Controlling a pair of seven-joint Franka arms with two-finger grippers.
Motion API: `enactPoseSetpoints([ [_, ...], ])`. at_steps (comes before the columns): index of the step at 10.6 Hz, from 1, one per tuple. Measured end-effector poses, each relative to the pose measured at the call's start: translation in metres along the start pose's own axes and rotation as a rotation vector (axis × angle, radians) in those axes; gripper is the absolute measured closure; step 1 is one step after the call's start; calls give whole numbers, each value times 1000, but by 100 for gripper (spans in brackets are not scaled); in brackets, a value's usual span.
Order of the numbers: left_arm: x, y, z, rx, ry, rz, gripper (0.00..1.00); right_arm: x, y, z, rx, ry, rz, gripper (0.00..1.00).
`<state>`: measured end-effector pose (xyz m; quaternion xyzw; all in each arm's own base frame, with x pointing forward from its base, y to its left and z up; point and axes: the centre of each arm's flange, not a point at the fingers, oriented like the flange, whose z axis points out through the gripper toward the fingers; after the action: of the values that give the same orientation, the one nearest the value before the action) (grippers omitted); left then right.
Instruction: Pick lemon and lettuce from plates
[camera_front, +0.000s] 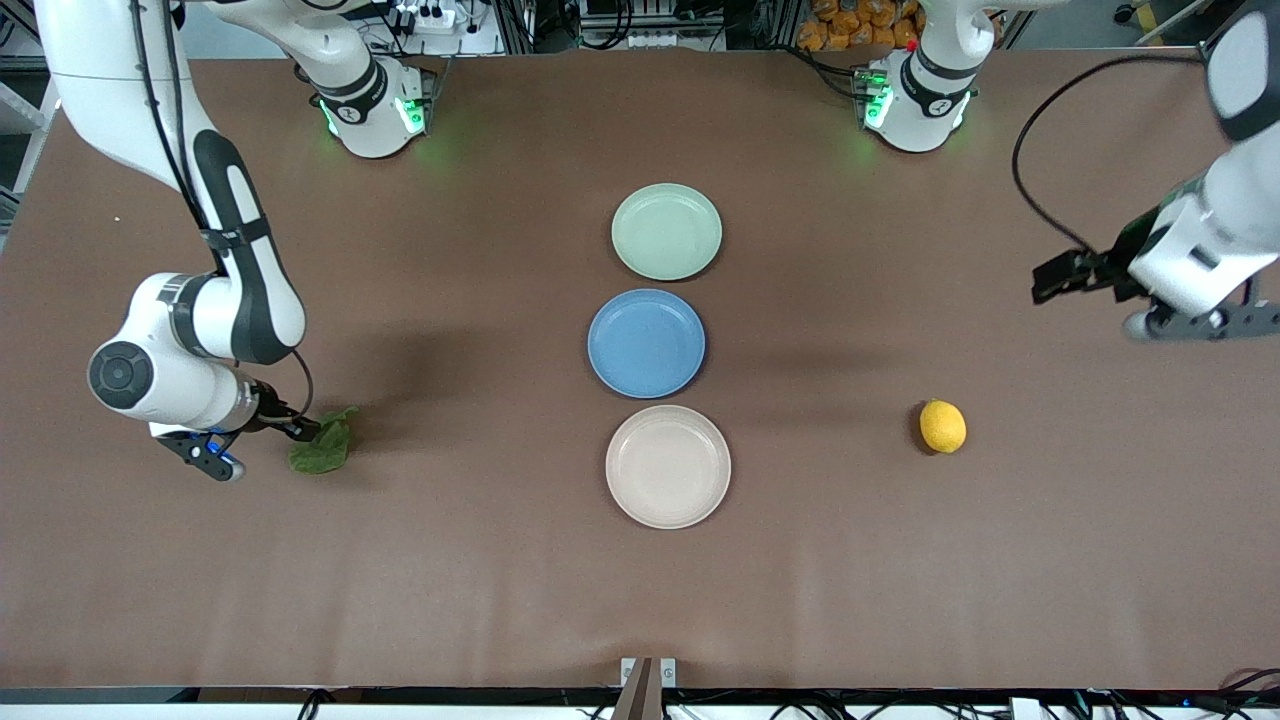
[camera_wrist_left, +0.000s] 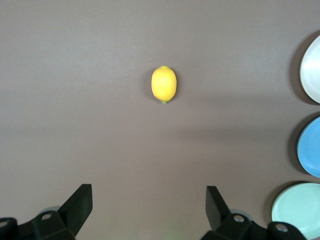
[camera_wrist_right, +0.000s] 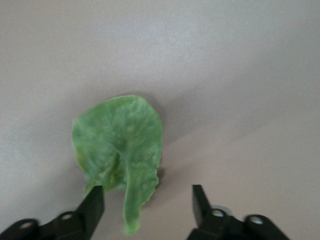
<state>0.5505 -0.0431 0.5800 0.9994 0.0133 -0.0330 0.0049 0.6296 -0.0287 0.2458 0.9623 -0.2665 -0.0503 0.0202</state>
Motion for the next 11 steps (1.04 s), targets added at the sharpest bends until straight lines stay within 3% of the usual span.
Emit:
enactPoseSetpoints([
  [1, -10, -2, -14, -2, 13, -2, 0, 1, 3, -8, 17, -7, -23, 1],
  [3, -22, -4, -31, -3, 26, -2, 0, 9, 23, -38, 63, -3, -101, 0],
  [5, -25, -3, -52, -6, 57, -1, 0, 7, 36, -79, 61, 30, -186, 0],
  [7, -29, -3, -70, -8, 74, 1, 0, -13, 25, -127, 44, 65, -284, 0],
  [11, -28, 2, -57, -3, 36, 9, 0, -54, 30, -215, 58, 104, -419, 0],
])
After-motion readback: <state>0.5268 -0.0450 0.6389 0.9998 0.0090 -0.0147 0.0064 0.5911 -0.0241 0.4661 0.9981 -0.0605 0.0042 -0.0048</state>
